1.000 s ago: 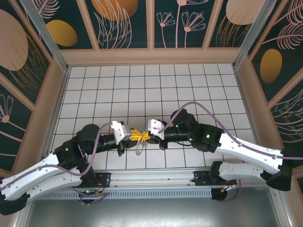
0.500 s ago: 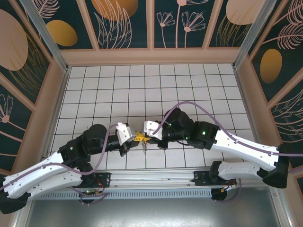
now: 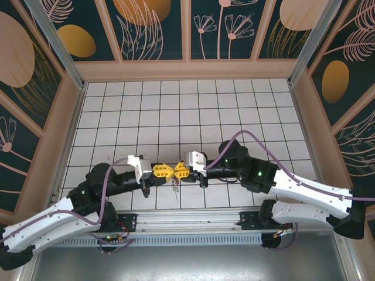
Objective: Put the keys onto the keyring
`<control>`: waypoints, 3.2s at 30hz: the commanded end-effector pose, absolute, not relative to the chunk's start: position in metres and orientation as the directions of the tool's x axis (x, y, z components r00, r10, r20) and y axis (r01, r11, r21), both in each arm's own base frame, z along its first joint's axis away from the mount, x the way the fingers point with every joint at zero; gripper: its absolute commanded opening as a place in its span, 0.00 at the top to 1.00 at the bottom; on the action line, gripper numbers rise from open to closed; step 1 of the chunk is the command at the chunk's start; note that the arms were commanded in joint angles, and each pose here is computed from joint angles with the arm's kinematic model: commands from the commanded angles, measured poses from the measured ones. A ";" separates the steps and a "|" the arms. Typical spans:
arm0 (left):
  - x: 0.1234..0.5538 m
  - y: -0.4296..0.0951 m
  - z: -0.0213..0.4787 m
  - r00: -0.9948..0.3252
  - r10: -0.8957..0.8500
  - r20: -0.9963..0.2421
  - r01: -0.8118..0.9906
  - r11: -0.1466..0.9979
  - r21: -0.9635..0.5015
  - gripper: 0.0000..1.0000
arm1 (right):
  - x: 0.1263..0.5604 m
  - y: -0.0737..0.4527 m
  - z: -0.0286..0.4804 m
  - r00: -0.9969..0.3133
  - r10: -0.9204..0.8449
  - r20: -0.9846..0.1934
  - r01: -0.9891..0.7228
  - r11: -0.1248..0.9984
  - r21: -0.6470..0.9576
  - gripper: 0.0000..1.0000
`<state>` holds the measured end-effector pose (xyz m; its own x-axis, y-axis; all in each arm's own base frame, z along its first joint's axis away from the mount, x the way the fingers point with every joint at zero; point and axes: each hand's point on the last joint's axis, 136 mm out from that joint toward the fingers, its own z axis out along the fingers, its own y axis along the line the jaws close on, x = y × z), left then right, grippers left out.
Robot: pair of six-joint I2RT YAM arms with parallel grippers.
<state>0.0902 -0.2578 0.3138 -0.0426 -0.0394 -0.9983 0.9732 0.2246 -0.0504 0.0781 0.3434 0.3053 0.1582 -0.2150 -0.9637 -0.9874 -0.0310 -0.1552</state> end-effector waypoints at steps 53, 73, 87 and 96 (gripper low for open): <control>0.082 -0.256 0.335 -0.021 -0.114 -0.993 0.981 0.189 -0.042 1.00 | 0.068 0.338 0.331 0.130 -0.062 -0.990 -0.990 -0.060 -0.126 0.80; 0.097 -0.267 0.310 -0.055 0.048 -0.997 0.970 0.240 -0.042 0.96 | 0.083 0.338 0.323 0.122 -0.153 -0.981 -0.992 -0.005 -0.123 1.00; 0.120 -0.272 0.261 -0.123 0.338 -0.933 0.945 0.328 -0.006 0.86 | 0.098 0.337 0.321 0.202 -0.351 -0.914 -0.976 0.004 -0.217 1.00; 0.110 -0.270 0.293 -0.100 0.199 -0.975 0.954 0.296 -0.038 1.00 | 0.094 0.336 0.322 0.206 -0.334 -0.920 -0.977 -0.010 -0.215 0.99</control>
<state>0.1138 -0.2736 0.2883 -0.0839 0.2360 -0.9681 0.9541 0.2992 -0.0097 0.1014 0.3317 0.2778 0.1348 -0.4725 -0.8710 -0.9877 0.0065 -0.1563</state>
